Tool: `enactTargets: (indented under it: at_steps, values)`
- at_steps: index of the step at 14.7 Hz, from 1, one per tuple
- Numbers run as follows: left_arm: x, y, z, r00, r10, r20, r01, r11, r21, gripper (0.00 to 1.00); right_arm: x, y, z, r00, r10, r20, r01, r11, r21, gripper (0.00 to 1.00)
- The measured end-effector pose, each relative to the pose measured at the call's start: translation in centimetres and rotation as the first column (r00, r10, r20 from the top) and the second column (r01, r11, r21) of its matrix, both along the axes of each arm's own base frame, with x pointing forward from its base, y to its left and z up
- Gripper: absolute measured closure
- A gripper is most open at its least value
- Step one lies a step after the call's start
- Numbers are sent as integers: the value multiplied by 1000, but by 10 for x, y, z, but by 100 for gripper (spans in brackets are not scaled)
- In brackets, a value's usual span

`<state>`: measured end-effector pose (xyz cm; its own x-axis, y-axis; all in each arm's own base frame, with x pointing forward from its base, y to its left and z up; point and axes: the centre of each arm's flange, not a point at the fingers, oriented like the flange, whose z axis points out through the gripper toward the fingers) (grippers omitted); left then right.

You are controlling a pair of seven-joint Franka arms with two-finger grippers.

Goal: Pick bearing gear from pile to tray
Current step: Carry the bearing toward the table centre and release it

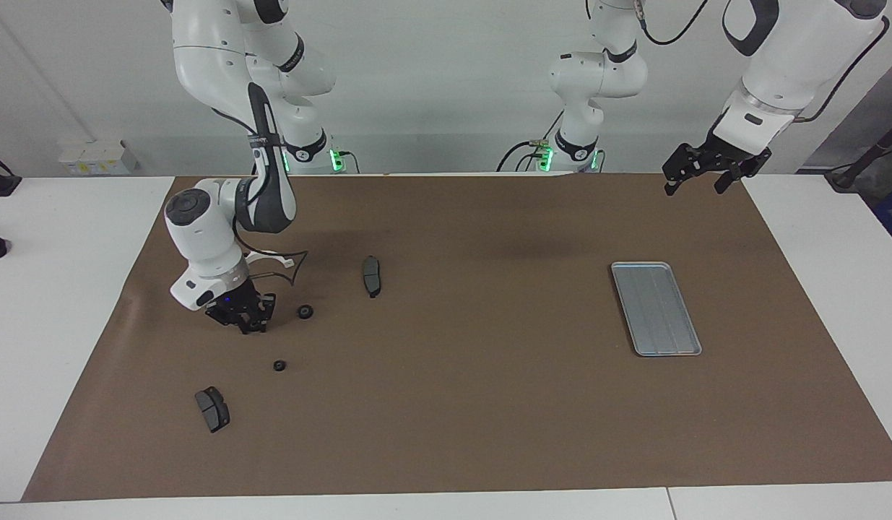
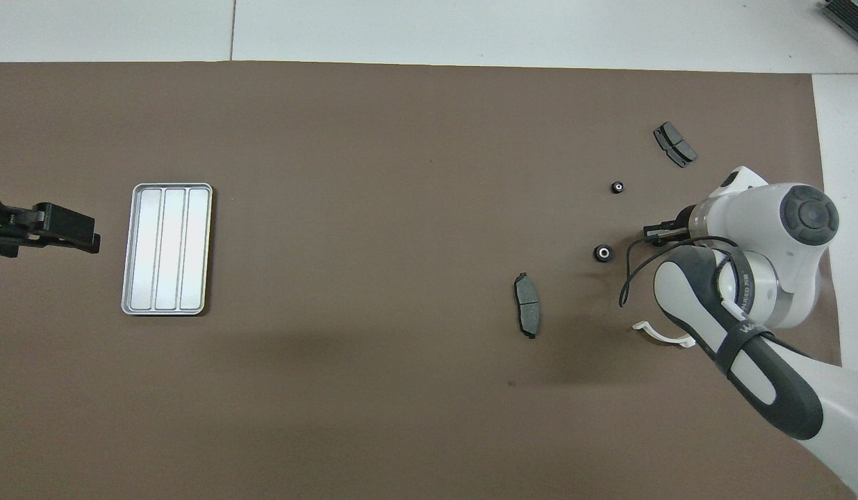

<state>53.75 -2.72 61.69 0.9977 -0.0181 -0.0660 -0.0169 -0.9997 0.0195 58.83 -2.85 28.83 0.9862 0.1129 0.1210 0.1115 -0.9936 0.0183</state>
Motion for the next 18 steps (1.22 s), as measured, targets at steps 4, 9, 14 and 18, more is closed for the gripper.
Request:
enactTargets:
  at_steps: [4,9,14,18]
  values:
    - [0,0,0,1000,0,0,0,1000,0,0,12,3,59,997,-7,-76,8,1000,13,66]
    - [0,0,0,1000,0,0,0,1000,0,0,17,102,162,989,-133,-60,136,989,59,66]
    - [0,0,0,1000,0,0,0,1000,0,0,6,244,159,970,-243,27,236,959,155,66]
    - [0,0,0,1000,0,0,0,1000,0,0,-12,368,121,956,-294,15,284,932,224,66]
